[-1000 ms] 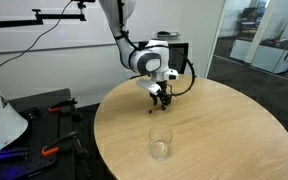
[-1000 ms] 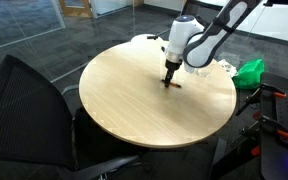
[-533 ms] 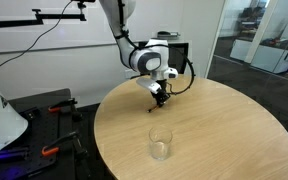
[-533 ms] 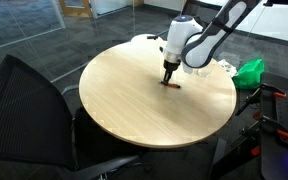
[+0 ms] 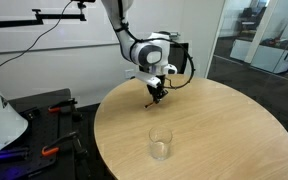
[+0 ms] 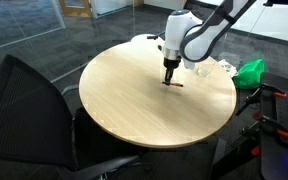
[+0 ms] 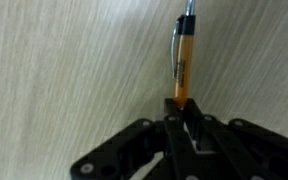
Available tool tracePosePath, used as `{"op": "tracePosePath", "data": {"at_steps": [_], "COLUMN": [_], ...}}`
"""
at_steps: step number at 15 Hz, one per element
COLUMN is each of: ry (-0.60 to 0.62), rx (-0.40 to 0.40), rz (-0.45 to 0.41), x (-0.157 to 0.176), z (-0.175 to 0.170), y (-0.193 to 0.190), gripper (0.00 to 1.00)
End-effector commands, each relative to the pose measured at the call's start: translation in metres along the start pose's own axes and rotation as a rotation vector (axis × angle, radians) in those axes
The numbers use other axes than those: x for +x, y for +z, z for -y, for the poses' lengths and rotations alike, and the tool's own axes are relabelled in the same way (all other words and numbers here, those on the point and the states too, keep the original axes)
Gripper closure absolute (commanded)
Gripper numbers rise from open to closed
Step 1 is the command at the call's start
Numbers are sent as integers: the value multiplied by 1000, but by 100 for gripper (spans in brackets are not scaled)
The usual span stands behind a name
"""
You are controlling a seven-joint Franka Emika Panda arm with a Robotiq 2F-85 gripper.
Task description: Put the pen in the glass
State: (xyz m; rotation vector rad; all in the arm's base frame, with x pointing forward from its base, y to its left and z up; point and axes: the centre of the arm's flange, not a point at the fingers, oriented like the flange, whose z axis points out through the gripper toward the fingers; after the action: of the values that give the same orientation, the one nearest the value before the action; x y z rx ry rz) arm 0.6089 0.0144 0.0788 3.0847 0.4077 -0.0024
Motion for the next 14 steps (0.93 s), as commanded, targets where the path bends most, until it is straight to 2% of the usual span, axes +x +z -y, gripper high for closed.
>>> {"op": "tracePosePath", "data": {"at_steps": [1, 5, 7, 9, 11, 12, 14], "ry": [-43, -20, 35, 136, 234, 157, 206], "rx": [13, -6, -18, -74, -133, -77, -103], "rz": [44, 54, 36, -12, -52, -30, -45], "x": [-5, -3, -2, -2, -3, 11, 8], "z": [1, -4, -7, -13, -22, -25, -31], "y": [-59, -114, -137, -157, -173, -155, -167], "gripper": [96, 96, 96, 96, 96, 86, 86]}}
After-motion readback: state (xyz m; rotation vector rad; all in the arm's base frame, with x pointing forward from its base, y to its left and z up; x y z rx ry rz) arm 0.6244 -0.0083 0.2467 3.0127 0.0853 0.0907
